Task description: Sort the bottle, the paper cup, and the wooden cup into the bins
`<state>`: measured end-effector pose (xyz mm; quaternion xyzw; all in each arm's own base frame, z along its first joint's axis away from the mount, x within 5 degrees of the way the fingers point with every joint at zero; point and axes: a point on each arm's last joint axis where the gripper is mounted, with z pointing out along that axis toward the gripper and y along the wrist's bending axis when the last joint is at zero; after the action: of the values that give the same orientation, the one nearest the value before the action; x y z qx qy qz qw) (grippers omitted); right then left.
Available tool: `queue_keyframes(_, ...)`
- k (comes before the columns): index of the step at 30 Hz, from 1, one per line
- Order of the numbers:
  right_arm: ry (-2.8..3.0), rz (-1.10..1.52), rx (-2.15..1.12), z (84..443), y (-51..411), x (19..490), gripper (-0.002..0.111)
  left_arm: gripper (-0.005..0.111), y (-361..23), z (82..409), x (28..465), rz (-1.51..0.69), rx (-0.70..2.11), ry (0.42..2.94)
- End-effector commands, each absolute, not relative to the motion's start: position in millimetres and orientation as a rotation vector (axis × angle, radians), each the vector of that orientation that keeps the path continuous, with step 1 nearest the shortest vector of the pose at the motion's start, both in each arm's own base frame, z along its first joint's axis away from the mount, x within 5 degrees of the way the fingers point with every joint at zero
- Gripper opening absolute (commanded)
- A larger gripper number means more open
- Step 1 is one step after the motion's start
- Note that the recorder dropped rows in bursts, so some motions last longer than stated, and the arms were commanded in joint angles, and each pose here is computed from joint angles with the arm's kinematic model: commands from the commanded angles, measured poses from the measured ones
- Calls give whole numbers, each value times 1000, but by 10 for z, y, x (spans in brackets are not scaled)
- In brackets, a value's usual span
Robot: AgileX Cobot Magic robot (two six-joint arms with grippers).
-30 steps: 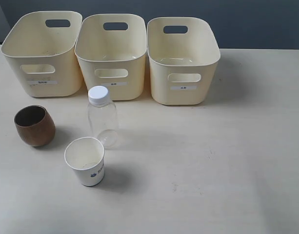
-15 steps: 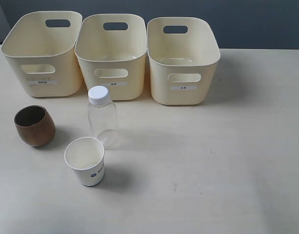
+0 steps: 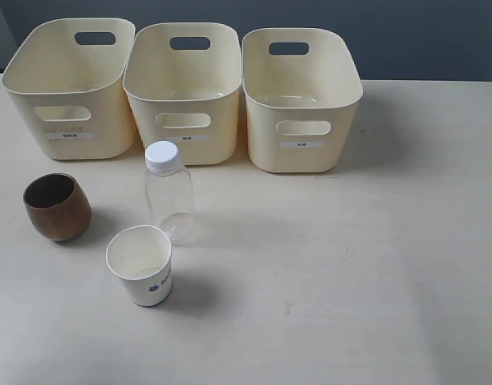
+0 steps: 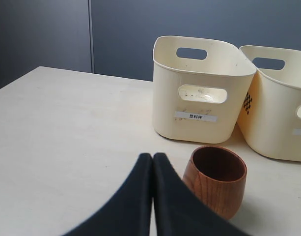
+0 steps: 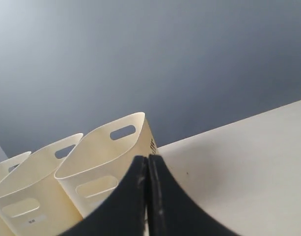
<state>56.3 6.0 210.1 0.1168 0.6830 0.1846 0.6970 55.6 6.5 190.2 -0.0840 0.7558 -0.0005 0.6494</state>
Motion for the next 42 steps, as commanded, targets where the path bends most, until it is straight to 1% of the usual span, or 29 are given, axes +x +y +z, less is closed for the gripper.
queue_keyframes(1,1446,388,279,2152,23,559,-1,0,63,1922,552,-2,-186,1704)
queue_keyframes(5,1373,378,303,2212,-11,552,-1,0,63,1922,552,-2,-186,1704)
queue_keyframes(7,1349,382,298,2297,-11,535,-1,0,63,1922,552,-2,-186,1704)
queue_keyframes(10,1308,386,274,2488,-4,491,-1,0,63,1922,552,-2,-186,1704)
queue_keyframes(14,1332,399,243,2864,28,512,-1,0,63,1922,552,-2,-186,1704)
queue_keyframes(17,1451,338,138,3236,87,663,-1,0,63,1922,552,-2,-186,1704)
queue_keyframes(18,1479,316,101,3310,103,696,-1,0,63,1922,552,-2,-186,1704)
queue_keyframes(19,1558,284,21,3432,146,812,-1,0,63,1922,552,-2,-186,1704)
queue_keyframes(23,1722,321,-233,3606,328,1133,-1,0,63,1922,552,-2,-186,1704)
queue_keyframes(25,1770,430,-381,3626,470,1336,-1,0,63,1922,552,-2,-186,1704)
queue_keyframes(27,1804,523,-457,3589,564,1560,-1,0,63,1922,552,-2,-186,1704)
queue_keyframes(32,1861,612,-549,3375,659,1919,-1,0,63,1922,552,-2,-186,1704)
queue_keyframes(36,1839,739,-619,3263,785,2094,-1,0,63,1922,552,-2,-186,1704)
queue_keyframes(39,1818,729,-728,3151,963,2173,-1,0,63,1922,552,-2,-186,1704)
queue_keyframes(42,1829,621,-794,3022,1163,2244,-1,0,63,1922,552,-2,-186,1704)
